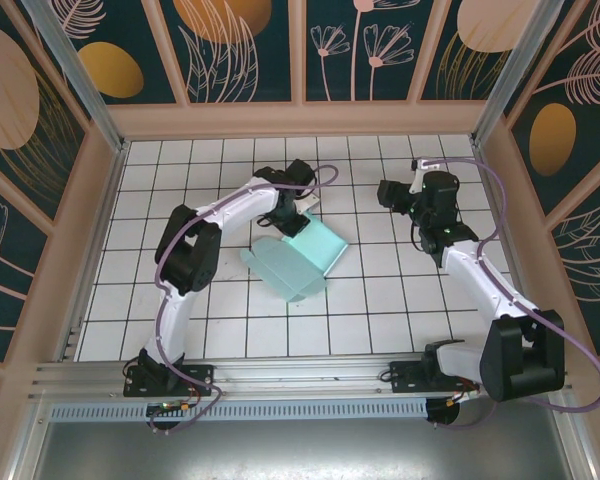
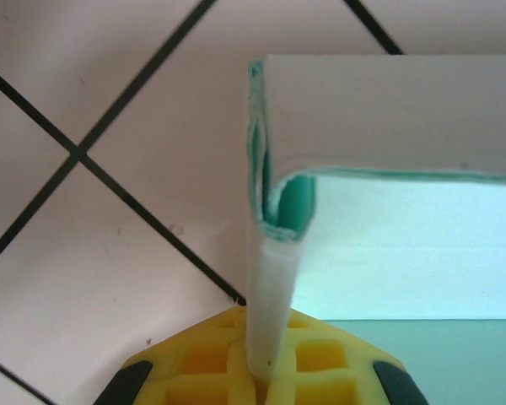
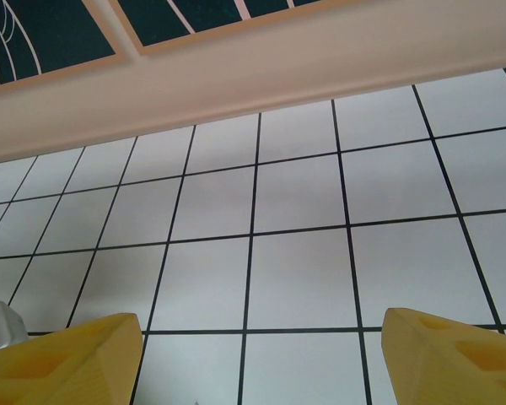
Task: Fold the paper box
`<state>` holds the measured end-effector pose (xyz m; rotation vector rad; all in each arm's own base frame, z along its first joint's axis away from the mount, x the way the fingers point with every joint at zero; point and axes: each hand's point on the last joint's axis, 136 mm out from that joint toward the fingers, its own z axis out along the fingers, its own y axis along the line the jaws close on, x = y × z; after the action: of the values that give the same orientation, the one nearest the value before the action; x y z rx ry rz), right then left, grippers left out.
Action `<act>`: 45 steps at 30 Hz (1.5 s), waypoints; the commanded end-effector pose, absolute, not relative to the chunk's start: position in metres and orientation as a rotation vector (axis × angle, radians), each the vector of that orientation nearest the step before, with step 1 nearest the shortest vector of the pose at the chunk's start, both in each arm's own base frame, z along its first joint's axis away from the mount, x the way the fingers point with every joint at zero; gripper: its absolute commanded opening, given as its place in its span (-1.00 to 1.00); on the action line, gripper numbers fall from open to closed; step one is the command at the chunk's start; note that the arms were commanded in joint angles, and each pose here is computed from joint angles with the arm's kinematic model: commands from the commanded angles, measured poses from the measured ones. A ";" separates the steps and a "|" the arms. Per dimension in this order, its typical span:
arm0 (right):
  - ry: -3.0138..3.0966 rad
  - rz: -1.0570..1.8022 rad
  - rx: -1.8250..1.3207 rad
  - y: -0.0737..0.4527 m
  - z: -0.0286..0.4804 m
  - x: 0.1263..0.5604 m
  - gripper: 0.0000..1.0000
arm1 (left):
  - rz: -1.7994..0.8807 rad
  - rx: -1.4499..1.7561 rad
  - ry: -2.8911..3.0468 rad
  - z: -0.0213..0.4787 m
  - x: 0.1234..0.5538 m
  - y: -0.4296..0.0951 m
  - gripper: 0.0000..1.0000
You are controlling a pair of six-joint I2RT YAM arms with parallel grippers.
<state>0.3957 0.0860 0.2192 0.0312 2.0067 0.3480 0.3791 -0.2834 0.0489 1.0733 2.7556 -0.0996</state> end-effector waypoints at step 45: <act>2.315 0.477 -0.018 0.143 0.112 0.403 0.54 | -0.023 -0.478 1.886 0.251 0.408 -0.103 0.98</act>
<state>0.3968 0.1423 0.1157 -0.0225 2.2985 0.5251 0.4198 -0.1363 0.2615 -0.2479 1.9597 -0.0107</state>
